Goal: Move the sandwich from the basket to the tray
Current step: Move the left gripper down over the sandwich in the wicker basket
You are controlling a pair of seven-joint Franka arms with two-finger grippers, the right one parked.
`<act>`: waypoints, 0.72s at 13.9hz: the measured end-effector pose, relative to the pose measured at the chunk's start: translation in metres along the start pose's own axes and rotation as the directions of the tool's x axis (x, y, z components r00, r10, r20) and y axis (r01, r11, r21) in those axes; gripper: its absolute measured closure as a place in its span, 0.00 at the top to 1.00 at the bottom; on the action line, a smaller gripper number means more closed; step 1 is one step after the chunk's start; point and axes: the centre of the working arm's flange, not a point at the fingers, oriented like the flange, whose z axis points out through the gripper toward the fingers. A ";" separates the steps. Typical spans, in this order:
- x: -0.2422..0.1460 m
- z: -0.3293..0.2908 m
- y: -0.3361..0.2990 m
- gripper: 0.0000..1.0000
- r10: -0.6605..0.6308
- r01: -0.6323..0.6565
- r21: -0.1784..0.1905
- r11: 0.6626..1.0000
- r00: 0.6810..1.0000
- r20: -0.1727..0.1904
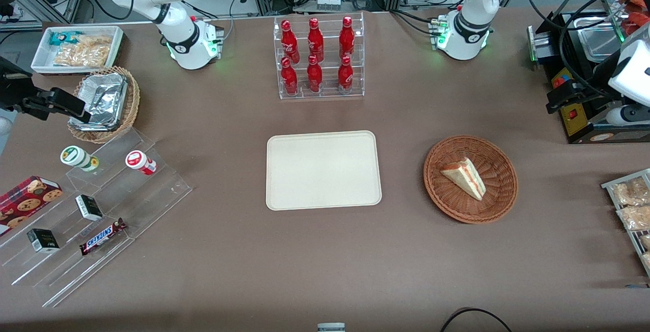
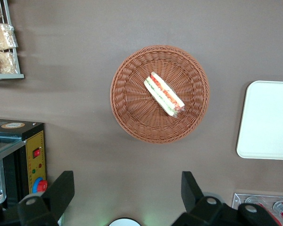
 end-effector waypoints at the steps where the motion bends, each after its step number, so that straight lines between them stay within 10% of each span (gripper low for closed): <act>1: 0.000 -0.001 0.000 1.00 0.000 0.000 0.000 1.000 1.000 -0.002; 10: 0.026 0.102 0.010 1.00 -0.098 0.098 0.009 0.995 0.993 0.060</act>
